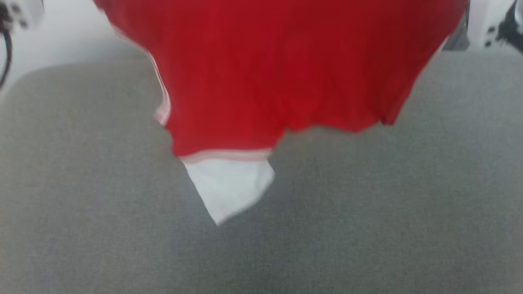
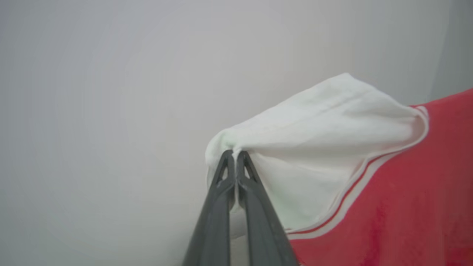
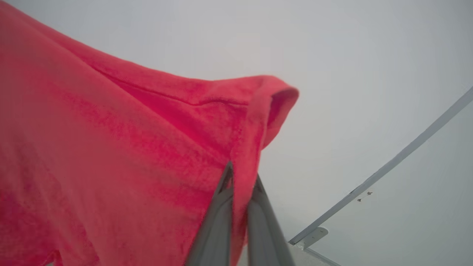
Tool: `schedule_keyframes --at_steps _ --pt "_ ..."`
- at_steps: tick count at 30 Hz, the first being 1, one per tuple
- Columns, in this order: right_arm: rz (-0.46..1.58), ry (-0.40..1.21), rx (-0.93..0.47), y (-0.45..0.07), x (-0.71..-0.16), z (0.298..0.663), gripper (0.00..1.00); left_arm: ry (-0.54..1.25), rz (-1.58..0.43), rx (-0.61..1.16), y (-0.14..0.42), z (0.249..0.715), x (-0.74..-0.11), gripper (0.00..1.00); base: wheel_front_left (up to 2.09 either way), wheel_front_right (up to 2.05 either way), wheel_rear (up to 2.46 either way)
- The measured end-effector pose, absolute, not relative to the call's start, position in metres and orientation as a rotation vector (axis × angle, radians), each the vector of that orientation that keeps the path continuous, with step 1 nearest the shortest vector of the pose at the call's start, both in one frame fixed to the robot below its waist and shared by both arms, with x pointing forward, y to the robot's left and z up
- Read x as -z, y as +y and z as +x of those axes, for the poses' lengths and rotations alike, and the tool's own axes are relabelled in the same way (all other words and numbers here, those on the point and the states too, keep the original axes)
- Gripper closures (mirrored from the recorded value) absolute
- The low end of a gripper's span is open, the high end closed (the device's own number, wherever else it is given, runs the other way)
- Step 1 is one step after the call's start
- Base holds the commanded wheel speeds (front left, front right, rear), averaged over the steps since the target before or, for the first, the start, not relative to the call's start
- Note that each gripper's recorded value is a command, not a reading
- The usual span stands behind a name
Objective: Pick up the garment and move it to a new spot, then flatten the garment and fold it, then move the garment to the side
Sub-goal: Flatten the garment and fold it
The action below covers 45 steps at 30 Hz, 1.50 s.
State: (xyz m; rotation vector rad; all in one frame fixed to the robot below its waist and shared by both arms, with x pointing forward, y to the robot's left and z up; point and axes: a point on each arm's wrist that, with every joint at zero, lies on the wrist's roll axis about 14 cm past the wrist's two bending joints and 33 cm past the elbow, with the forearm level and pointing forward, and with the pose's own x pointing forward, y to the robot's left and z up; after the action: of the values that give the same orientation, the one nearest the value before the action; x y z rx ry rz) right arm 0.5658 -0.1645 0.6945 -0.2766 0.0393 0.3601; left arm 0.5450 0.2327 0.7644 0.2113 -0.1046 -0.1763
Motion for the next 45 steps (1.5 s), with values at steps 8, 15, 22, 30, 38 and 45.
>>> schedule_keyframes --at_steps 8,15,22,30,38,45 --pt "-0.295 -0.116 -0.279 -0.174 -0.698 0.623 1.0 -0.346 0.247 0.134 0.227 0.601 -0.801 1.0 0.0 0.0 0.0" --pt "-0.369 -0.286 -0.215 -0.181 -0.693 0.672 1.0 -0.615 0.283 0.096 0.222 0.637 -0.827 1.0 0.0 0.0 0.0" --pt "-0.389 -0.084 -0.281 -0.153 -0.586 0.684 1.0 -0.412 0.342 0.181 0.218 0.661 -0.734 1.0 0.0 0.0 0.0" --pt "-0.325 0.196 -0.36 -0.131 -0.497 0.629 1.0 0.066 0.227 0.3 0.203 0.615 -0.585 1.0 0.0 0.0 0.0" --pt "-0.257 0.321 -0.446 -0.131 -0.471 0.566 1.0 0.397 0.12 0.393 0.212 0.512 -0.506 1.0 0.0 0.0 0.0" --pt "-0.243 0.43 -0.544 -0.138 -0.449 0.499 1.0 0.579 0.018 0.37 0.211 0.422 -0.464 1.0 0.0 0.0 0.0"
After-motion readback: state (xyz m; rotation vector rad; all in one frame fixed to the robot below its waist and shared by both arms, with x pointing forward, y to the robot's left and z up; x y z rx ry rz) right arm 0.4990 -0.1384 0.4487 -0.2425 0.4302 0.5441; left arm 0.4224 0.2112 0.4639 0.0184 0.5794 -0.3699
